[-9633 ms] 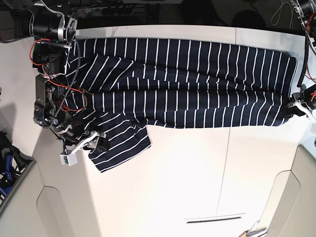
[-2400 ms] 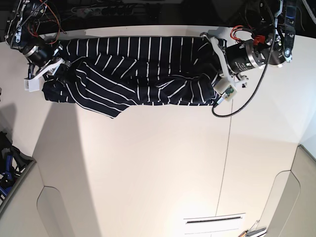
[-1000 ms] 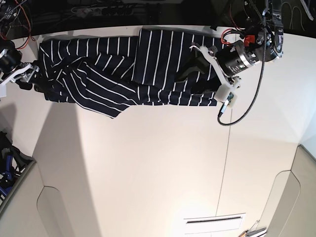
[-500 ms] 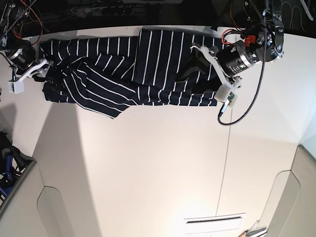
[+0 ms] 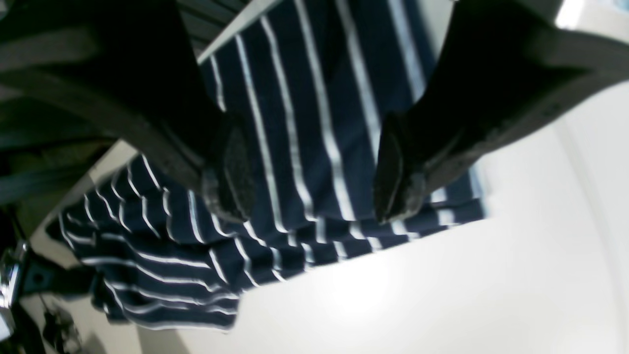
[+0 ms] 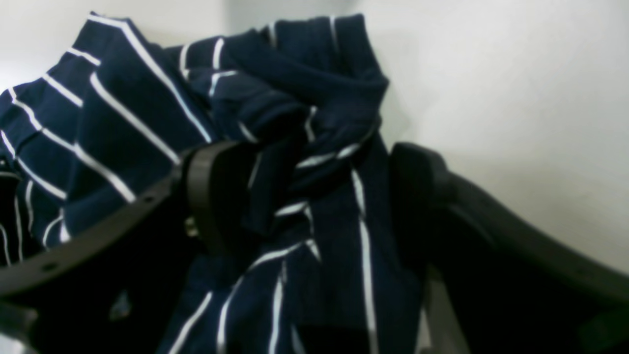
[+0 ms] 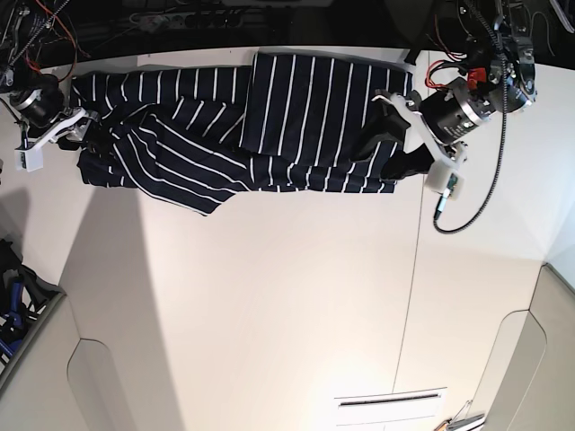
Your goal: Fold the T-shirt properly
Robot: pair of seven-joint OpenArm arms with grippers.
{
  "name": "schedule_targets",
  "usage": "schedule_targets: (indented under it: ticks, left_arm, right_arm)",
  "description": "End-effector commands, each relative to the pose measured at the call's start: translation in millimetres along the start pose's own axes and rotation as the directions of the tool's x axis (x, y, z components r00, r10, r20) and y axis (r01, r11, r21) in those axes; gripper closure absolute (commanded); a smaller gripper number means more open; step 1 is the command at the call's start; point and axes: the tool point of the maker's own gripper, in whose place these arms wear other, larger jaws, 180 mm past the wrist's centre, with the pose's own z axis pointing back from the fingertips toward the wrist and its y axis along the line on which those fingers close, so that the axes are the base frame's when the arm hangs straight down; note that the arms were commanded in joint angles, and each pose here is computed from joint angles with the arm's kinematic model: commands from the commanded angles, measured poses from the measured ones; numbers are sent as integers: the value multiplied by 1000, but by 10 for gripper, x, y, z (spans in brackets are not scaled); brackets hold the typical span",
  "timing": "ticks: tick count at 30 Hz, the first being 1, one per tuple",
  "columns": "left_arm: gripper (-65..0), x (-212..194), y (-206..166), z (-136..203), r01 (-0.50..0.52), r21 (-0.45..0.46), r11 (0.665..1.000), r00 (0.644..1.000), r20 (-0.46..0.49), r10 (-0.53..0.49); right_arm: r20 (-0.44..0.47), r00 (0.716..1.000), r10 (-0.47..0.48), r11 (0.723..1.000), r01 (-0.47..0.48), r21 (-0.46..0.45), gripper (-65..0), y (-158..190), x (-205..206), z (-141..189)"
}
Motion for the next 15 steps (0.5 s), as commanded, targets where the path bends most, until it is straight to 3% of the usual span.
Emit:
schedule_targets:
  ticks: [1,10,15]
  left_arm:
    - [-408,124,-8,51,7,-13,1000,999,44,-6]
    - [-408,129,225,275,-32,39,999,999,39,31]
    - [-408,2,258,300,-33,53,998,999,-32,35]
  right_arm:
    - [20,999,28,999,-28,-22,-448,-58,93,40]
    - [10,998,68,996,-67,-55,-447,-169,147,92]
    - [9,997,79,995,-78,-62,-448,-203,174,114]
